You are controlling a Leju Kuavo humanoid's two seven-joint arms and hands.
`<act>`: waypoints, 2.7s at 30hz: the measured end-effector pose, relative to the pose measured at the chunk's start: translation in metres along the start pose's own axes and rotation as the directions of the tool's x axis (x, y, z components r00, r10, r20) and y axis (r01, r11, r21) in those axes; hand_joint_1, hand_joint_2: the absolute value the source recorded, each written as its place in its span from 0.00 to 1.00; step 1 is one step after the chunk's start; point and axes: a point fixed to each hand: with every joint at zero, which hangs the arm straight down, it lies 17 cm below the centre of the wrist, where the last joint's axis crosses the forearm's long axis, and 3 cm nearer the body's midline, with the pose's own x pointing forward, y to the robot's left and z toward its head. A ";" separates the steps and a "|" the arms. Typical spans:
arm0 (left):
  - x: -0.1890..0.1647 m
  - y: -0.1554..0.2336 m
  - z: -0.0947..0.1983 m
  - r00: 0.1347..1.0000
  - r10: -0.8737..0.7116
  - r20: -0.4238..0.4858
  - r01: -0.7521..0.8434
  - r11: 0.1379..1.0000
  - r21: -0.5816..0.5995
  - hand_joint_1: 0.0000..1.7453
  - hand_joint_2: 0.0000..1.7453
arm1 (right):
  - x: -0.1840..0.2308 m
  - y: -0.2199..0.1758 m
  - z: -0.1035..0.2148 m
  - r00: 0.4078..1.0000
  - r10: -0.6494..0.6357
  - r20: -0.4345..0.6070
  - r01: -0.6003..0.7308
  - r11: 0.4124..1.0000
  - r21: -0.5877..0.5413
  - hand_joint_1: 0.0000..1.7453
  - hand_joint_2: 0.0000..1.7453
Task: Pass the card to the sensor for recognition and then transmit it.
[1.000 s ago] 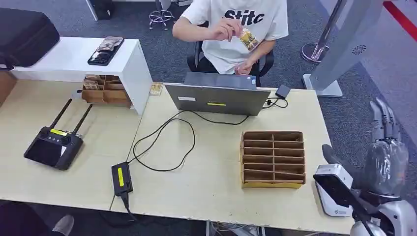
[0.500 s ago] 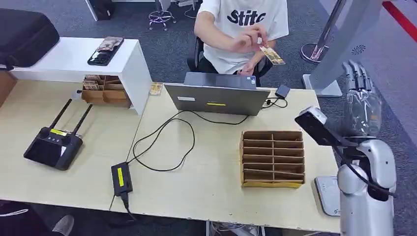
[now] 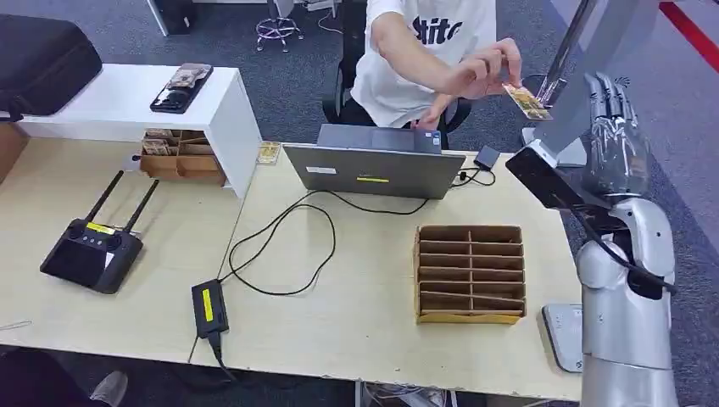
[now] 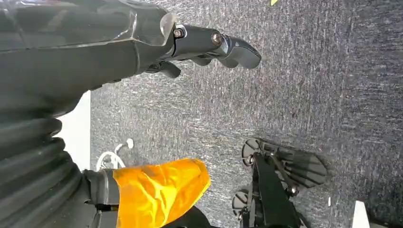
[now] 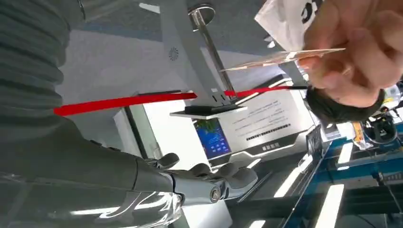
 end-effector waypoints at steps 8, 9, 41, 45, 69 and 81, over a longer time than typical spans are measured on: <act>0.001 0.002 -0.001 1.000 -0.009 0.003 0.009 1.000 0.002 0.00 1.00 | 0.007 0.002 -0.006 1.000 -0.023 -0.002 0.023 1.000 0.001 0.00 1.00; 0.001 0.002 -0.001 1.000 -0.010 0.004 0.010 1.000 0.002 0.00 1.00 | 0.007 0.003 -0.006 1.000 -0.025 -0.003 0.025 1.000 0.003 0.00 1.00; 0.002 0.011 -0.003 1.000 -0.027 0.000 0.027 0.999 0.017 0.00 1.00 | 0.059 0.004 -0.021 0.969 -0.247 0.026 0.247 0.969 0.004 0.16 1.00; 0.002 0.011 -0.003 1.000 -0.027 0.000 0.027 0.999 0.020 0.00 1.00 | 0.058 0.005 -0.020 0.969 -0.248 0.024 0.248 0.969 0.006 0.00 1.00; 0.002 0.011 -0.003 1.000 -0.027 0.001 0.027 0.999 0.017 0.00 1.00 | 0.056 0.006 -0.019 0.968 -0.249 0.019 0.249 0.968 0.006 1.00 1.00; 0.002 0.011 -0.003 1.000 -0.031 0.002 0.031 0.999 0.016 0.00 1.00 | 0.056 0.007 -0.018 0.967 -0.253 0.018 0.253 0.967 0.008 1.00 1.00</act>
